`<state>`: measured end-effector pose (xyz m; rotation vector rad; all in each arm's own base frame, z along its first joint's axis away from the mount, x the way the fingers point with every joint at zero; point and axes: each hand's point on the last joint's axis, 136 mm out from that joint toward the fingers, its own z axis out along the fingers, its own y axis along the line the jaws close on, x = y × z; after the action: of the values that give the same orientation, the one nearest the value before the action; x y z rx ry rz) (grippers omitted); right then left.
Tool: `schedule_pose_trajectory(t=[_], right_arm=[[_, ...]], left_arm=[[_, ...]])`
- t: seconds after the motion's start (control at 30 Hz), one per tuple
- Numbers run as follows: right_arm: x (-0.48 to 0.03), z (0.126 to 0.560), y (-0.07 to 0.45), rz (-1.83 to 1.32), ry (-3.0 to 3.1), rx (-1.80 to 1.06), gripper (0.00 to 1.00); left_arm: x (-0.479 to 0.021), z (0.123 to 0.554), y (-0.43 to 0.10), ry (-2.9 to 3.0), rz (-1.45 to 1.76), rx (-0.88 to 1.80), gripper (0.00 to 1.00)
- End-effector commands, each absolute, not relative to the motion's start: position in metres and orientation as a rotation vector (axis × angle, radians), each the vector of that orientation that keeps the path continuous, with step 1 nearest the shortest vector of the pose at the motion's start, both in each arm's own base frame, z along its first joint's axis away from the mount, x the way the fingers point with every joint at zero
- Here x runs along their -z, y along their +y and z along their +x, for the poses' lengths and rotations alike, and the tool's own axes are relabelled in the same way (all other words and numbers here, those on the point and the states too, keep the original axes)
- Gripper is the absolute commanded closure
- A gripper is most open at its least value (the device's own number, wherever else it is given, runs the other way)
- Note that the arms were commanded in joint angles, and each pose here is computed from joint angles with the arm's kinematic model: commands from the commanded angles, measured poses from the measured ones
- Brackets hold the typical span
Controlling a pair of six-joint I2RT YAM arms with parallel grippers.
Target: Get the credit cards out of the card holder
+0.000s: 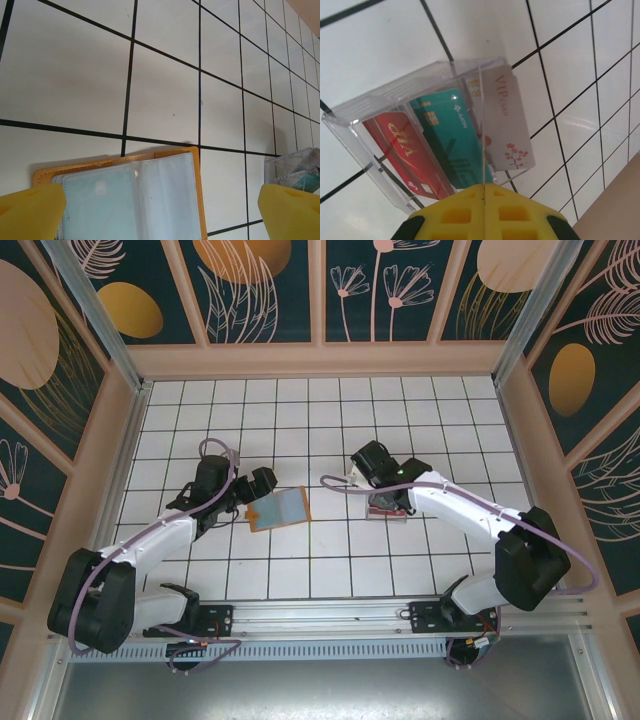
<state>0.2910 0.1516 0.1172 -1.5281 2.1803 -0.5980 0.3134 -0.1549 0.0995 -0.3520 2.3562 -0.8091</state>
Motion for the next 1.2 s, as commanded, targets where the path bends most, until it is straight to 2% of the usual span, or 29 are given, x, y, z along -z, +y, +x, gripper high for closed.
schedule_pose_trajectory(t=[0.0,0.2,0.77,1.17], right_arm=[[-0.125,0.299,0.145,-1.519,2.134,0.673,1.0],[-0.134,0.302,0.144,-1.507,2.12,0.677,1.0],[-0.109,0.294,0.135,-1.598,2.122,0.695,1.0],[-0.107,0.299,0.148,-1.598,2.114,0.662,1.0]], left_arm=[[-0.113,0.323,-0.155,2.304,-0.325,0.809,0.01],[-0.11,0.32,-0.153,2.305,-0.335,0.805,0.01],[-0.106,0.311,-0.148,2.305,-0.354,0.798,0.01],[-0.102,0.304,-0.145,2.308,-0.367,0.796,0.02]])
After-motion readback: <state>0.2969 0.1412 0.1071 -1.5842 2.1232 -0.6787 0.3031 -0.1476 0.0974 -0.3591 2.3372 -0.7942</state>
